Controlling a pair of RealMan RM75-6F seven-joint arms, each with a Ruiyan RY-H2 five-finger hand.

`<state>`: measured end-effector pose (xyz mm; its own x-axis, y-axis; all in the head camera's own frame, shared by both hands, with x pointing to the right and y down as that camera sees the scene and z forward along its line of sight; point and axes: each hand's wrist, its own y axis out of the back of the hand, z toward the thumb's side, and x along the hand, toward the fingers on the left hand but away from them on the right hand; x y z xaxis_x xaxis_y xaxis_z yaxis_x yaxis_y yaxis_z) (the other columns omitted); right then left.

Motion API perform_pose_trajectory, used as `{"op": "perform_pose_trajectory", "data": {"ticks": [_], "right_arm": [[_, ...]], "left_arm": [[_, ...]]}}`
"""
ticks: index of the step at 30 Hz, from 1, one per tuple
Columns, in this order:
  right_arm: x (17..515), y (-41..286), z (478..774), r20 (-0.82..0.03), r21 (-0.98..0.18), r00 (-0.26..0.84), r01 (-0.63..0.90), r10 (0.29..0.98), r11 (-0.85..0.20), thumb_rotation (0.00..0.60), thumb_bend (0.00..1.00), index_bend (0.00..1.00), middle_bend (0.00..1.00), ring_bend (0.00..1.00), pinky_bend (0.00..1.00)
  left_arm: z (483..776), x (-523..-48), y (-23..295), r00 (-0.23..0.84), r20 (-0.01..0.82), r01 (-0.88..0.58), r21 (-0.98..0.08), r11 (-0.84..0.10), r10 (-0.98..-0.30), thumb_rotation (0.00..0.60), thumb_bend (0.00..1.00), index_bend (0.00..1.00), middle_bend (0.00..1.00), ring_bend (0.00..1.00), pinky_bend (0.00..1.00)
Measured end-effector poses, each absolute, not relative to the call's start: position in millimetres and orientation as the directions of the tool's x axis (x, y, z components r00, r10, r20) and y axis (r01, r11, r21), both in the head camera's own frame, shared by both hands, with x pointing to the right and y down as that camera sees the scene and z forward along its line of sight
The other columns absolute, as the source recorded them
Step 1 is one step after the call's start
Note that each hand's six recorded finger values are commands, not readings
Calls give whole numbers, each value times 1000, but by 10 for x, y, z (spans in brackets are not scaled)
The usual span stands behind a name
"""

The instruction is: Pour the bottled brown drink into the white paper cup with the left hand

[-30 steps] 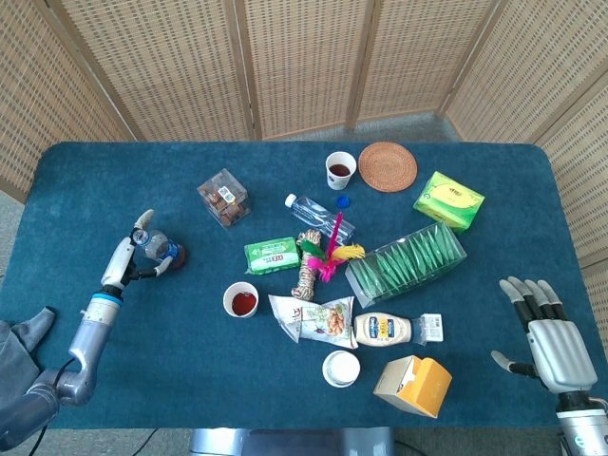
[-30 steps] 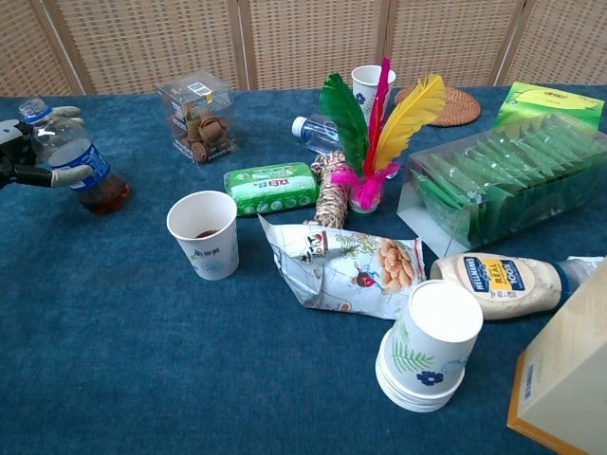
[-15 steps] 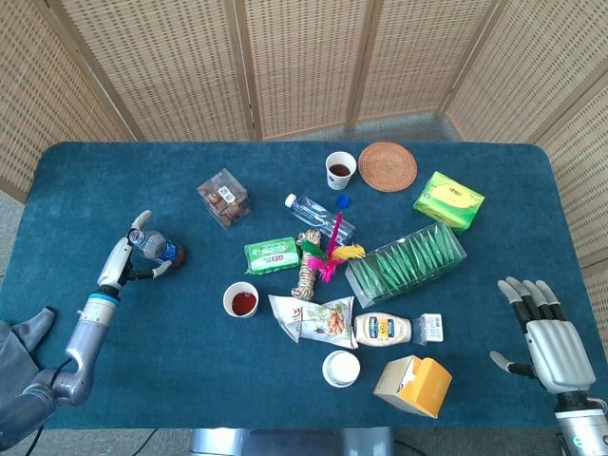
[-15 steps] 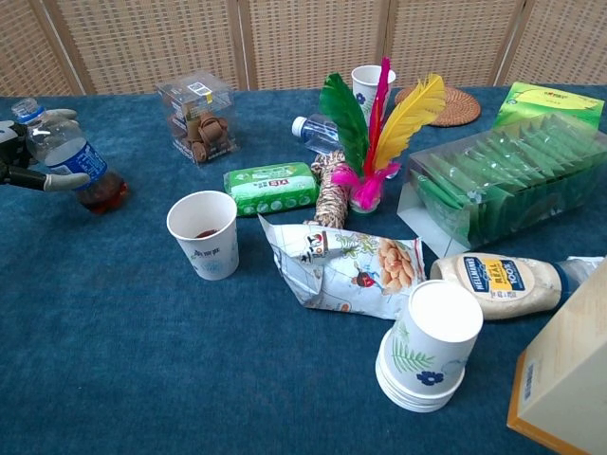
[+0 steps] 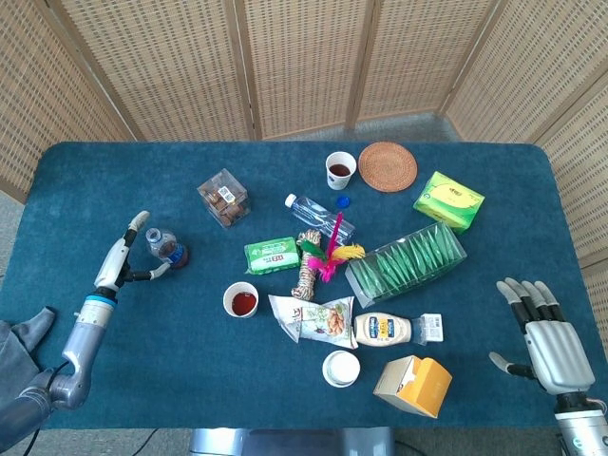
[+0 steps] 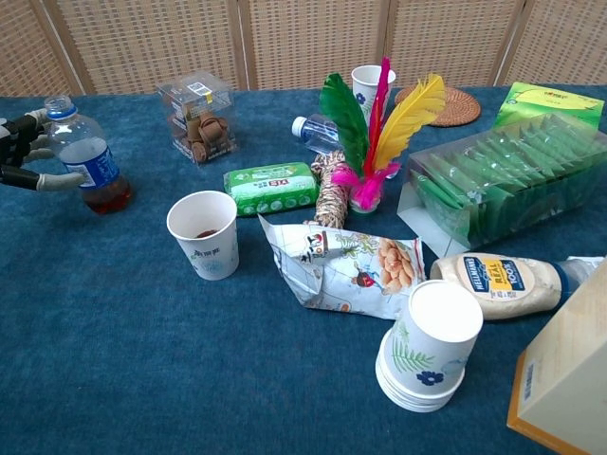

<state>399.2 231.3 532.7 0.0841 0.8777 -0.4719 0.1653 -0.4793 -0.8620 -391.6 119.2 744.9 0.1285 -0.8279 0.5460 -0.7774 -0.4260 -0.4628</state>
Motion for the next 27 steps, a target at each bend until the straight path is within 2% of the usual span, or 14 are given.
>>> {"op": "perform_pose_trajectory", "data": {"ticks": [10, 19, 27], "right_arm": [[3972, 2322, 5330, -472, -862, 90, 161, 877, -481, 600, 0, 0, 0, 0, 0], [3918, 2357, 5314, -469, -864, 107, 150, 876, -481, 600, 0, 0, 0, 0, 0], [3905, 2370, 5312, -471, -863, 110, 149, 875, -483, 600, 0, 0, 0, 0, 0]], "left_arm": [[7372, -4037, 1321, 151, 551, -742, -485, -463, -821, 600, 272, 0, 0, 0, 0], [7015, -4337, 1457, 176, 536, -692, -529, -491, -825, 600, 273, 0, 0, 0, 0], [6666, -4692, 1616, 143, 508, -642, -606, -470, -850, 600, 290, 0, 0, 0, 0]]}}
